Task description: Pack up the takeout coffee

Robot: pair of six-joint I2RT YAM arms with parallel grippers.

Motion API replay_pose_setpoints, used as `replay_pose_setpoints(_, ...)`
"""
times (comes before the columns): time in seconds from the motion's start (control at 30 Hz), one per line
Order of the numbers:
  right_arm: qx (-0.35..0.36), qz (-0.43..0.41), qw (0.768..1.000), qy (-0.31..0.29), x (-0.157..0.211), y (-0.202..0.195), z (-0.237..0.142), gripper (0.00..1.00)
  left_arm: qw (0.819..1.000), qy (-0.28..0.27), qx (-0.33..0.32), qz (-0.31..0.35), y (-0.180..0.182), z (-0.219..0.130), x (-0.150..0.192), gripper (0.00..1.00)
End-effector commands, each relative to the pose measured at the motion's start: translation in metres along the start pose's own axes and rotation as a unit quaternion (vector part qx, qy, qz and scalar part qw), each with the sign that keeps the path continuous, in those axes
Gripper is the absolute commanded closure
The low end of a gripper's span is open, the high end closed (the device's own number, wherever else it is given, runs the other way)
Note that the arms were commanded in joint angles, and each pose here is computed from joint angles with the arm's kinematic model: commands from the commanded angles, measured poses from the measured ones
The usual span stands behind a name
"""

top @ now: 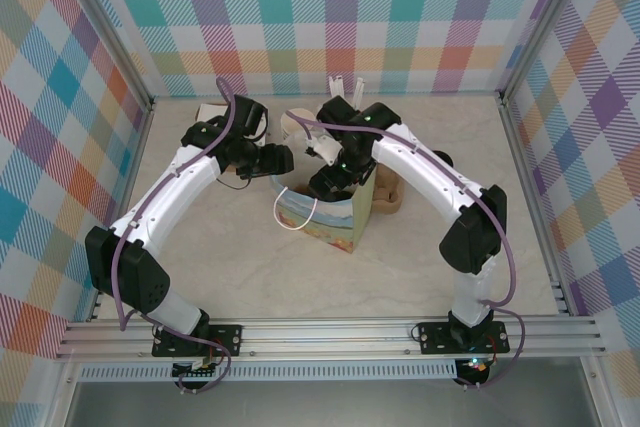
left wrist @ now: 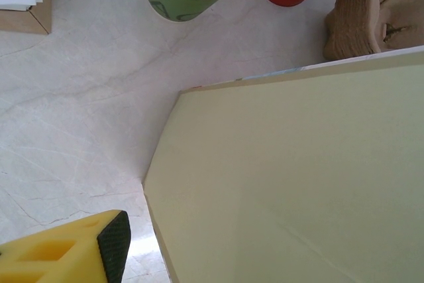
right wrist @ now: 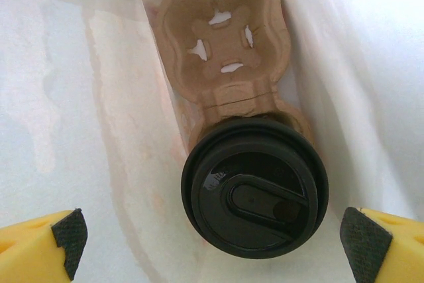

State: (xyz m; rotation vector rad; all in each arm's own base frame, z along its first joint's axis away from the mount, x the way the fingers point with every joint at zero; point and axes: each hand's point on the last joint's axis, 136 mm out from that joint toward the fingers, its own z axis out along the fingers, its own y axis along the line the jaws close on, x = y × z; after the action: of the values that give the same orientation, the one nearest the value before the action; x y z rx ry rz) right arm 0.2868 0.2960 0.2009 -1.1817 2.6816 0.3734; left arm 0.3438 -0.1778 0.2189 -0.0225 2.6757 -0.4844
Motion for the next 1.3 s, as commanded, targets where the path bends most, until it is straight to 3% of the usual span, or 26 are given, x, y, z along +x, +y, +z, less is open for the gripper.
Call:
replay_pose_setpoints(0.0, -0.004, 0.001, 1.000, -0.028, -0.002, 0.005, -0.028, 0.00, 1.000, 0.002, -0.006, 0.002, 0.008, -0.009, 0.006, 0.33)
replay_pose_setpoints(0.7, -0.002, 0.023, 0.998, -0.067, -0.004, 0.012, -0.065, 0.00, 1.000, 0.002, -0.006, 0.004, 0.008, -0.008, 0.005, 0.32)
replay_pose_setpoints(1.27, 0.023, 0.084, 0.983, -0.162, -0.007, 0.007, -0.127, 0.04, 1.000, -0.010, 0.013, -0.004, -0.001, -0.012, -0.002, 0.29)
